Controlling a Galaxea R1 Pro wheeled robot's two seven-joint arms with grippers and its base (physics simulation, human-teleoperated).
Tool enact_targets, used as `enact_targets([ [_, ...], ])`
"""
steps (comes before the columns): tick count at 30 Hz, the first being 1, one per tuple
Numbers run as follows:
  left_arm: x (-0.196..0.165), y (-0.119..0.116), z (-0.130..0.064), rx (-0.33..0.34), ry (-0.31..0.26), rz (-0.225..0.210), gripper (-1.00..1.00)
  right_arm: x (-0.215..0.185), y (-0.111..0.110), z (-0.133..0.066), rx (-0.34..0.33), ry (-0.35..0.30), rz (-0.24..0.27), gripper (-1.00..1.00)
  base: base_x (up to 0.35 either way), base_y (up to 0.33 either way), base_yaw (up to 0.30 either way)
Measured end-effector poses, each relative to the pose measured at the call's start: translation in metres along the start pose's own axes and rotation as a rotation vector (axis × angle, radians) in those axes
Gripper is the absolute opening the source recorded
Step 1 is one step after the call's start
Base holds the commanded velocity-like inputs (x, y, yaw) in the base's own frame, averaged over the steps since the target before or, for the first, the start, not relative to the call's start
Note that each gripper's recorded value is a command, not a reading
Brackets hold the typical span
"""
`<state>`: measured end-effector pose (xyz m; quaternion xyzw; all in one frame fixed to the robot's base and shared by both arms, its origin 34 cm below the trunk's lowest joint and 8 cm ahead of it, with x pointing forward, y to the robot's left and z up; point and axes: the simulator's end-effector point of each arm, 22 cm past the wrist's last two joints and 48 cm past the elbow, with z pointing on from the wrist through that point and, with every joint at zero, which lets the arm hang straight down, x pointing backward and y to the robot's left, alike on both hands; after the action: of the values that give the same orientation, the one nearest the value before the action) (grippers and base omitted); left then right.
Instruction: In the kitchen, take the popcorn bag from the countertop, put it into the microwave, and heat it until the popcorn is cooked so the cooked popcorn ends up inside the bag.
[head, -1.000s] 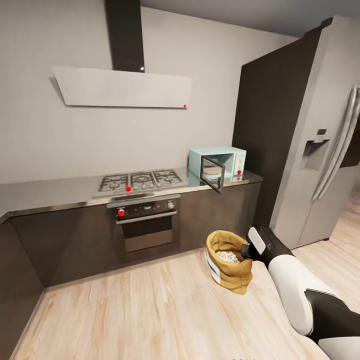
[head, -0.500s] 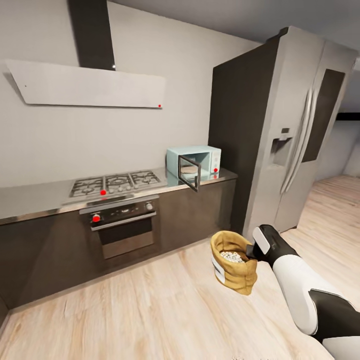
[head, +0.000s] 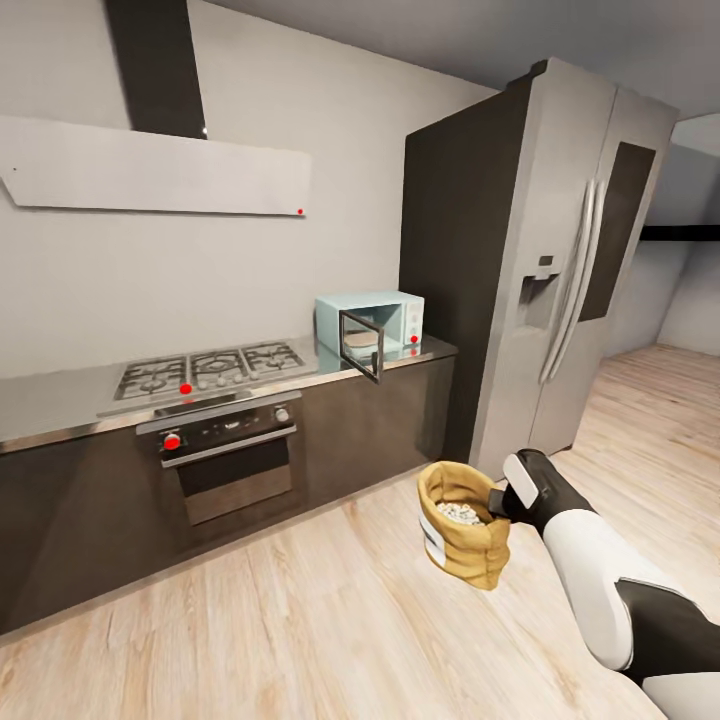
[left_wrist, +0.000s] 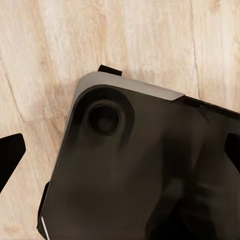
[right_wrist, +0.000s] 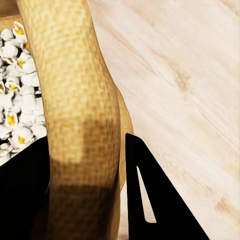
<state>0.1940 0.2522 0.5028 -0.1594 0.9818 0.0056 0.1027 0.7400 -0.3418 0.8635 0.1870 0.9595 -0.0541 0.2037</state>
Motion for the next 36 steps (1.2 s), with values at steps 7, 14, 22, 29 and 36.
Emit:
enact_targets([
  [7,0.0007,-0.0019,-0.0001,0.002,0.001,0.000,1.00,0.0043,-0.0006,0.0030,-0.006,0.014,-0.002,-1.00,0.016,0.000,0.000],
  [14,0.0018,-0.0011,-0.0002,0.002,0.006,0.001,1.00,0.0043,-0.0032,0.0028,-0.002,0.014,-0.002,-1.00,0.279,0.000,0.000],
  [22,0.0021,-0.0008,-0.0002,0.000,0.008,0.000,1.00,0.0036,-0.0048,0.0027,0.007,0.010,-0.006,-1.00,0.298,-0.135,0.000],
  [29,0.0022,-0.0008,-0.0002,0.000,0.008,0.000,1.00,0.0031,-0.0051,0.0025,0.009,0.010,-0.006,-1.00,0.239,-0.260,0.000],
  [36,0.0022,-0.0007,-0.0002,0.000,0.008,-0.001,1.00,0.0032,-0.0045,0.0025,0.007,0.010,-0.007,-1.00,0.219,-0.275,0.000],
])
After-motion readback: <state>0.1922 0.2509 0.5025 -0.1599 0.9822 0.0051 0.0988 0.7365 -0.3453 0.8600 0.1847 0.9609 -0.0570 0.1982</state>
